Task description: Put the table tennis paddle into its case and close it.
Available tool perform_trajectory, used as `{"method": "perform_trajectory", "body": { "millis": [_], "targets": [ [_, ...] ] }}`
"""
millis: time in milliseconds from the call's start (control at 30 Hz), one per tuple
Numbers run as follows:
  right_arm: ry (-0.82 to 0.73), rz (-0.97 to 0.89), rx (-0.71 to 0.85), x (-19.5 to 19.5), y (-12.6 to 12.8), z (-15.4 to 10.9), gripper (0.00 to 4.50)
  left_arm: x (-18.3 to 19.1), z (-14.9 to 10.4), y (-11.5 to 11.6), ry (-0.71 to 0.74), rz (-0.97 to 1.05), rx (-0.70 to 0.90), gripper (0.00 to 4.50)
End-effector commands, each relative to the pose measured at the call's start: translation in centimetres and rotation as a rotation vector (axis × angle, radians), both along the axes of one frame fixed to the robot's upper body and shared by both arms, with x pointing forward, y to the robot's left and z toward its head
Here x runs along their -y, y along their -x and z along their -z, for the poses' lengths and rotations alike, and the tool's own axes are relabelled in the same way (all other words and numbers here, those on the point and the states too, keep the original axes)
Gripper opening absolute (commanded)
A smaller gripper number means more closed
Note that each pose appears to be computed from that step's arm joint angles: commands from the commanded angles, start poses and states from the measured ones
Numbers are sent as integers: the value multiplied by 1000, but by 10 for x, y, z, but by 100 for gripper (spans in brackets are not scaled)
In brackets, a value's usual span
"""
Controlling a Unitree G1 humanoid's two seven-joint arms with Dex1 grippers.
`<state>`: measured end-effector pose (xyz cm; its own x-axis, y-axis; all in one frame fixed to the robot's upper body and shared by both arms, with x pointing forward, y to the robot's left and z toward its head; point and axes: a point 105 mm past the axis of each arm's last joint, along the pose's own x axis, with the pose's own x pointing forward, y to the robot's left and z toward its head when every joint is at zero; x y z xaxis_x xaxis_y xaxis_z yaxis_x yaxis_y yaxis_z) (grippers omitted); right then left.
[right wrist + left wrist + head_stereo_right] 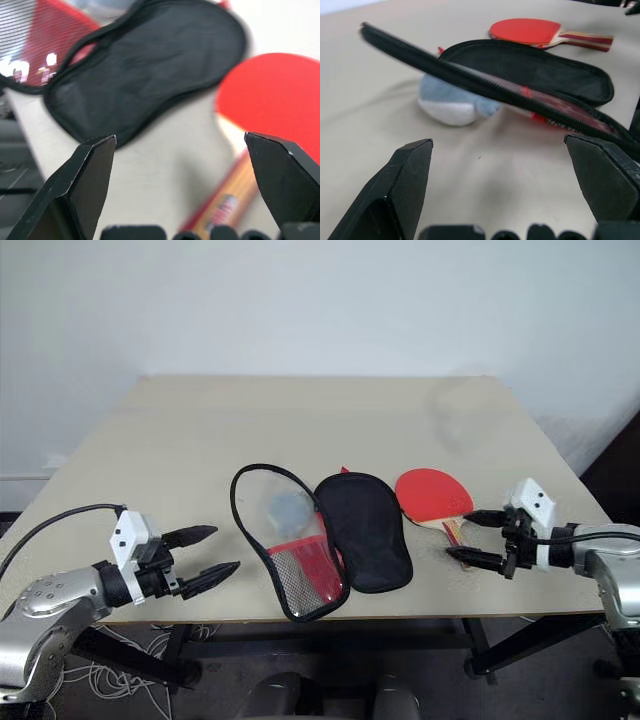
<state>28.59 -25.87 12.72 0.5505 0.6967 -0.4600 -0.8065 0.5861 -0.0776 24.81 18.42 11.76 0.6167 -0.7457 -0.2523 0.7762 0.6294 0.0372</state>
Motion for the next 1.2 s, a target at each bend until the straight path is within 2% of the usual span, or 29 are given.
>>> {"method": "perform_trajectory", "body": {
  "millis": [33,300,700,867,967,1033,1200],
  "targets": [
    [-3,11,53,0,-2,-18,446,5,-6,-4,3,19,44,450],
    [-24,21,38,-11,-3,-17,446,10,-3,-3,12,40,35,450],
    [-102,124,-52,-36,1,-3,446,-13,-3,-11,-6,-12,31,450],
    [-75,211,-39,-36,-5,-3,446,-17,-7,-10,-14,-6,26,450],
    [21,320,-22,-27,-12,6,446,-22,-9,-12,-27,-12,28,450],
    [22,380,-29,-24,-15,8,446,-23,-11,-12,-30,-10,29,450],
    [57,469,-111,-21,-17,18,446,-23,-12,-16,-40,-2,32,450]
  ]
}}
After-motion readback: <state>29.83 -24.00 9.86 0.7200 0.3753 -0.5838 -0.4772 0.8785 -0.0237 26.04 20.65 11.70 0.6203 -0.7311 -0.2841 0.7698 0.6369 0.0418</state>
